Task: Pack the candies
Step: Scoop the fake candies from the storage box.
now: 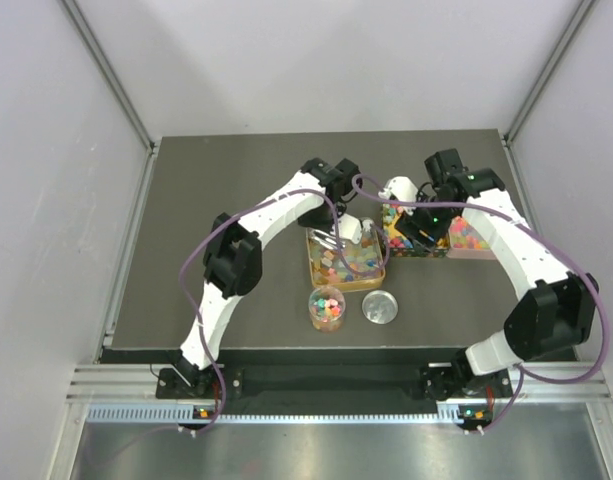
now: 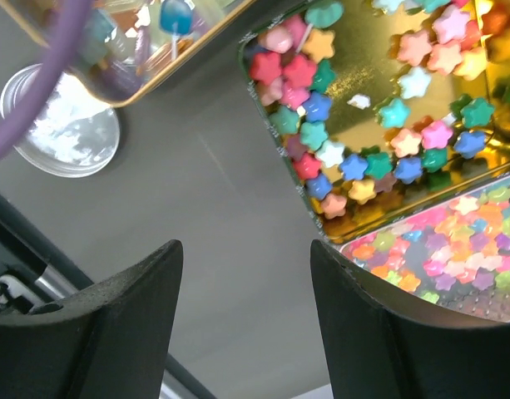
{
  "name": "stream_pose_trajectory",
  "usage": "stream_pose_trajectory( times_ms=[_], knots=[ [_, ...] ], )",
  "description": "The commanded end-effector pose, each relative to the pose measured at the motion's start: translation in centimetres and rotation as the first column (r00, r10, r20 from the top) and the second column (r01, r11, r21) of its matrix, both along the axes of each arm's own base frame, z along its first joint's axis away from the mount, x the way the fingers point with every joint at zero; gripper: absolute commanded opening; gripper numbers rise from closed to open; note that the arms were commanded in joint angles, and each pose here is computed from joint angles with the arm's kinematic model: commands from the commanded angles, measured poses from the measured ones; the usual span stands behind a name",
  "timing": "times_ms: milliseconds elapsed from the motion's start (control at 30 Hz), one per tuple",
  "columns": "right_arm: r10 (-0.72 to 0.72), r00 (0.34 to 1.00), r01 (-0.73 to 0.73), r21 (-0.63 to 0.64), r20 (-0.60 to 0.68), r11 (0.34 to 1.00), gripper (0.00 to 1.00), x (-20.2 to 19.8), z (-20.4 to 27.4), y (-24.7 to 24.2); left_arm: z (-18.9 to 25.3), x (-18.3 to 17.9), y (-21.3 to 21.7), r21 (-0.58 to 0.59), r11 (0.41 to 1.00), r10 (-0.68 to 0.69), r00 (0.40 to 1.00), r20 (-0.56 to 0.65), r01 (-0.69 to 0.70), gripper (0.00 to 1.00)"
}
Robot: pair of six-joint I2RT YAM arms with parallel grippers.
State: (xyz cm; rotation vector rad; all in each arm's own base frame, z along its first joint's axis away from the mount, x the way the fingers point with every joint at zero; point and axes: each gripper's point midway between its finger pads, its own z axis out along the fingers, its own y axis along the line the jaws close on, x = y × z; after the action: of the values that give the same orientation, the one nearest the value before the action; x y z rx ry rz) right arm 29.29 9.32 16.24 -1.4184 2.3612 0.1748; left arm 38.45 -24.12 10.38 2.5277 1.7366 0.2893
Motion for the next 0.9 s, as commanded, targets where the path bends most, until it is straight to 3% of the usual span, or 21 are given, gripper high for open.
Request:
stream_pose_trajectory(
  times_ms=[0, 233, 500, 700, 867],
  knots=[
    [0.029, 0.999, -0.029, 0.010, 0.014, 1.000, 0.62, -2.4, 1.3, 0.0, 2.0, -1.2, 1.8, 0.175, 0.983, -0.055, 0.998, -0.016, 0.057, 0.00],
    [0.001, 1.000, -0.001, 0.068, 0.002, 0.998, 0.62, -4.4, 0.9, 0.4, 5.6, 1.1, -0.2, 0.229, 0.966, -0.160, 0.977, 0.144, 0.124, 0.00],
    [0.013, 1.000, -0.011, 0.127, -0.012, 0.992, 0.61, -6.7, 0.6, 0.9, 5.5, 2.0, 0.0, 0.332, 0.928, -0.235, 0.957, 0.170, 0.169, 0.00],
    [0.090, 0.984, -0.122, 0.209, 0.153, 0.970, 0.62, -8.9, 1.2, 1.5, 3.6, 1.6, 0.5, 0.389, 0.901, -0.257, 0.958, 0.126, 0.191, 0.00],
    [0.168, 0.981, -0.185, 0.213, 0.095, 0.959, 0.62, -11.2, -0.9, 1.5, 2.2, 0.8, -0.3, 0.391, 0.901, -0.250, 0.962, 0.111, 0.188, 0.00]
  ],
)
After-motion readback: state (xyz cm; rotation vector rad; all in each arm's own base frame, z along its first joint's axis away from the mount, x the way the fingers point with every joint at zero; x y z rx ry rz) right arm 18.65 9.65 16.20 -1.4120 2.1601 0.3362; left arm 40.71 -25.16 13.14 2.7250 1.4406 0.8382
